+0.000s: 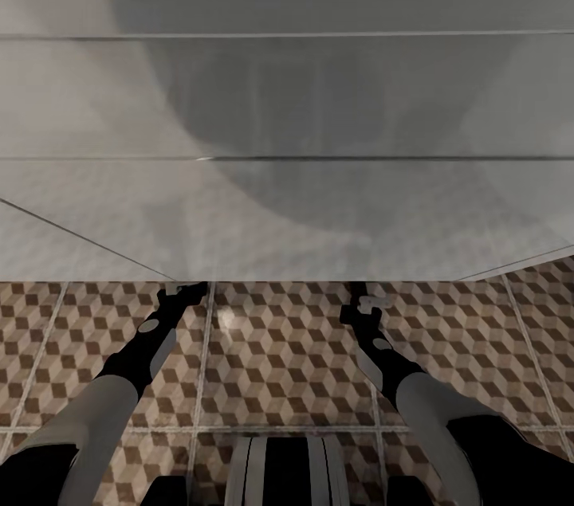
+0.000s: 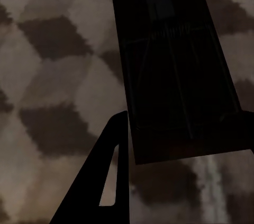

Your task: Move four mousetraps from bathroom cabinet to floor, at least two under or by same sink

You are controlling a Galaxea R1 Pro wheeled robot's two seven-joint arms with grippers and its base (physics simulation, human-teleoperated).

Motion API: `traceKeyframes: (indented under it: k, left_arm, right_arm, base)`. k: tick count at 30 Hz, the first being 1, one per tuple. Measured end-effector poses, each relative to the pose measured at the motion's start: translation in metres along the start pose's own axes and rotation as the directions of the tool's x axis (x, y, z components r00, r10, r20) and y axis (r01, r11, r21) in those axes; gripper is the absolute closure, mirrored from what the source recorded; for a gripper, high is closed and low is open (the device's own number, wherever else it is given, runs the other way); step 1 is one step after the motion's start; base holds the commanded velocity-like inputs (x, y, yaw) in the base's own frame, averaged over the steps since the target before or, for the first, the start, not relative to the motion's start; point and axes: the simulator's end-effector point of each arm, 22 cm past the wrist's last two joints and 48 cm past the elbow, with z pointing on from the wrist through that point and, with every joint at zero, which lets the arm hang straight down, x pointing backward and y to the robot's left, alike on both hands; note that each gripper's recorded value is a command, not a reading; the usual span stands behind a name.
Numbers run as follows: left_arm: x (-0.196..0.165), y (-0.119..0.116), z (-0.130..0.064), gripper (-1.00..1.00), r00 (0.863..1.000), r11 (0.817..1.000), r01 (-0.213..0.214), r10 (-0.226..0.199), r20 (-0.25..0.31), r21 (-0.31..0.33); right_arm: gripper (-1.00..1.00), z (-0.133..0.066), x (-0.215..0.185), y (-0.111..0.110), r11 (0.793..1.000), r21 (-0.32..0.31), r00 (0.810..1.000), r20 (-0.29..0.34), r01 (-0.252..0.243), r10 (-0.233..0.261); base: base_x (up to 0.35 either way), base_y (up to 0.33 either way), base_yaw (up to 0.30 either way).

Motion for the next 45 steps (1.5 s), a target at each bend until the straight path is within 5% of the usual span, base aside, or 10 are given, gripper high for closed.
traceKeyframes:
  k: [36, 37, 45]
  left_arm:
    - [0.0000, -0.0001, 0.0000, 1.00, 1.000, 1.000, 0.000, 0.000, 0.000, 0.000]
    - [0.0000, -0.0001, 0.0000, 1.00, 1.000, 1.000, 0.000, 0.000, 0.000, 0.000]
    - [0.0001, -0.0001, 0.0000, 1.00, 1.000, 1.000, 0.000, 0.000, 0.000, 0.000]
  right_arm:
    - [1.00, 0.0000, 0.0043, -0.0010, 1.000, 0.003, 1.000, -0.020, -0.002, 0.002]
    - [-1.00, 0.0000, 0.0043, -0.0010, 1.000, 0.003, 1.000, -0.020, -0.002, 0.002]
    - [-1.00, 0.0000, 0.0043, -0.0007, 1.000, 0.001, 1.000, -0.020, -0.001, 0.001]
  base:
    - [0.000, 0.000, 0.000]
    - [0.000, 0.000, 0.000]
    - [0.000, 0.000, 0.000]
